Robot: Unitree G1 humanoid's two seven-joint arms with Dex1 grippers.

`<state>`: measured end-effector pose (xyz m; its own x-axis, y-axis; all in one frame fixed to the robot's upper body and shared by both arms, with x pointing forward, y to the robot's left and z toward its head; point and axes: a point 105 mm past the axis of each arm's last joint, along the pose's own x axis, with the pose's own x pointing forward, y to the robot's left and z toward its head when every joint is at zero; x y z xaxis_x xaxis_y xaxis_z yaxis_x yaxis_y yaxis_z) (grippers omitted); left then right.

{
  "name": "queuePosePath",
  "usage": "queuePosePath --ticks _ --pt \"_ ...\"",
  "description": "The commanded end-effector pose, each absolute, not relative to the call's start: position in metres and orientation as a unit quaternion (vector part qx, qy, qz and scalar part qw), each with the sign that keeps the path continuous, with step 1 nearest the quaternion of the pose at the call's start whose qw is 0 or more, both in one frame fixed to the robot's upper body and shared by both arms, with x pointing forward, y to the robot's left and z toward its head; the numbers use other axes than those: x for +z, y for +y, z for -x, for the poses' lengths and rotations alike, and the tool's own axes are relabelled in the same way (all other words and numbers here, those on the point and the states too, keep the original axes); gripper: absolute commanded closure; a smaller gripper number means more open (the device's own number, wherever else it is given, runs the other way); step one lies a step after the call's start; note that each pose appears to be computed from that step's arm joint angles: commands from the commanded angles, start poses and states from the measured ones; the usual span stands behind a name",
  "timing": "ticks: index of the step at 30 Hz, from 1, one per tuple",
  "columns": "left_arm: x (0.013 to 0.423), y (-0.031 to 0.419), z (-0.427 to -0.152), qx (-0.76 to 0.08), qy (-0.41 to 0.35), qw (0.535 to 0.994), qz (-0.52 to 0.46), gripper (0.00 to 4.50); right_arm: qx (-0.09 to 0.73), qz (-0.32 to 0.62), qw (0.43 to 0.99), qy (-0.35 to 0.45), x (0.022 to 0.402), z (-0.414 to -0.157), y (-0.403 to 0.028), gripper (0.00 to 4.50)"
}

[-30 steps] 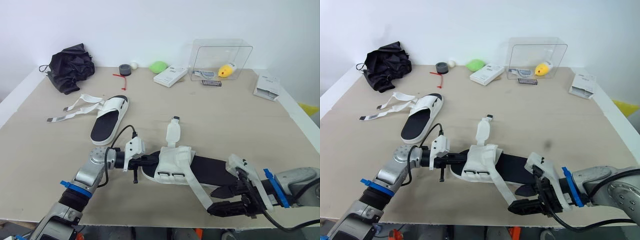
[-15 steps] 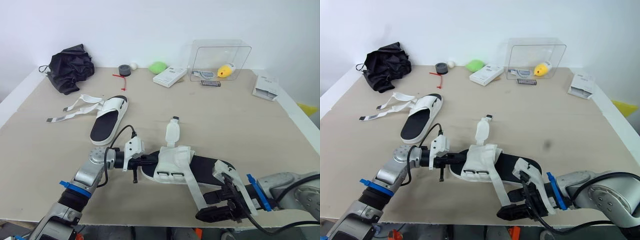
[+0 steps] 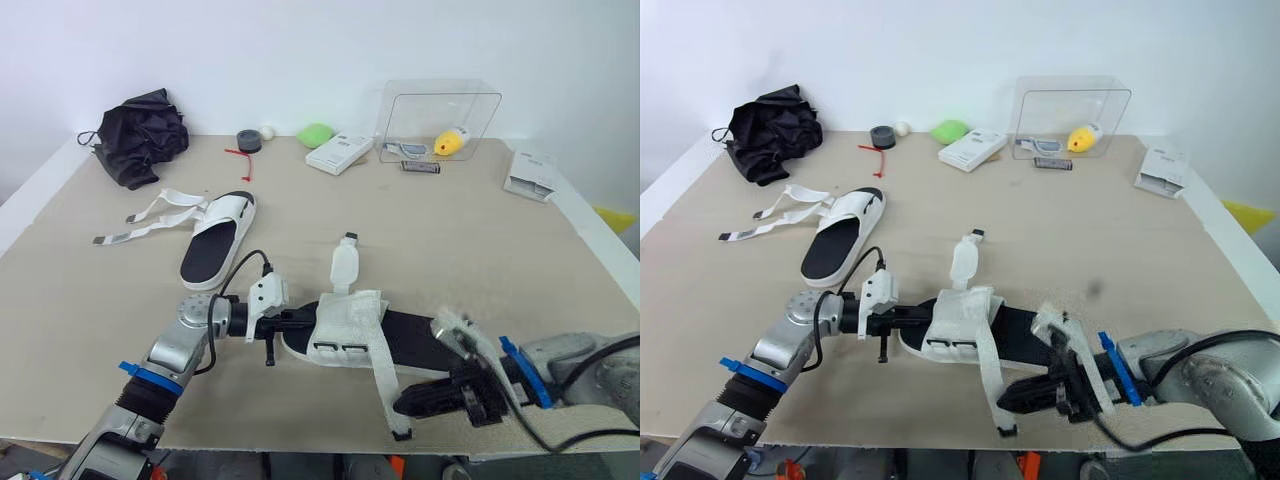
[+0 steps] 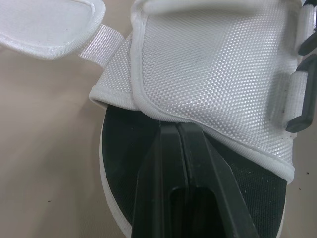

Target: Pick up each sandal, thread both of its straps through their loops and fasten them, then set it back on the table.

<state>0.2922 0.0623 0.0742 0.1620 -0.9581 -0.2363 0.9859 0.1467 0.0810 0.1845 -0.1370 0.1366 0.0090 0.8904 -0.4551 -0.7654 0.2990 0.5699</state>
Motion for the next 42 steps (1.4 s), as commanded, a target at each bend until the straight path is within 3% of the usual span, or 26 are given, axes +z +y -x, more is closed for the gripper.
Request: queuePosePath --ticks 1,5,9,13,17,20,25,32,42 --pt "0.011 0.087 -0.281 -0.609 0.205 0.760 -0.101 4.50 0.605 -0.169 0.718 0.300 0.180 -0.206 -0.128 4.37" --pt "0.010 0.086 -0.281 -0.610 0.206 0.759 -0.101 4.50 0.578 -0.268 0.737 0.227 0.222 -0.245 -0.122 4.37" --pt "0.011 0.085 -0.281 -0.609 0.204 0.760 -0.100 4.50 0.553 -0.302 0.742 0.230 0.231 -0.263 -0.117 4.37" --pt "0.011 0.085 -0.282 -0.607 0.203 0.762 -0.100 4.50 0.547 -0.297 0.738 0.260 0.219 -0.263 -0.109 4.37" --pt "0.010 0.085 -0.280 -0.606 0.203 0.763 -0.097 4.50 0.510 -0.276 0.731 0.359 0.174 -0.254 -0.100 4.37" --pt "0.010 0.086 -0.280 -0.605 0.204 0.764 -0.097 4.50 0.493 -0.269 0.731 0.387 0.162 -0.253 -0.104 4.37" --pt "0.009 0.085 -0.279 -0.604 0.204 0.764 -0.096 4.50 0.468 -0.259 0.741 0.405 0.155 -0.257 -0.109 4.37" --pt "0.009 0.084 -0.279 -0.604 0.205 0.765 -0.094 4.50 0.455 -0.270 0.758 0.382 0.176 -0.282 -0.117 4.37" --pt "0.008 0.084 -0.279 -0.601 0.205 0.768 -0.089 4.50 0.455 -0.253 0.744 0.418 0.160 -0.267 -0.118 4.37"
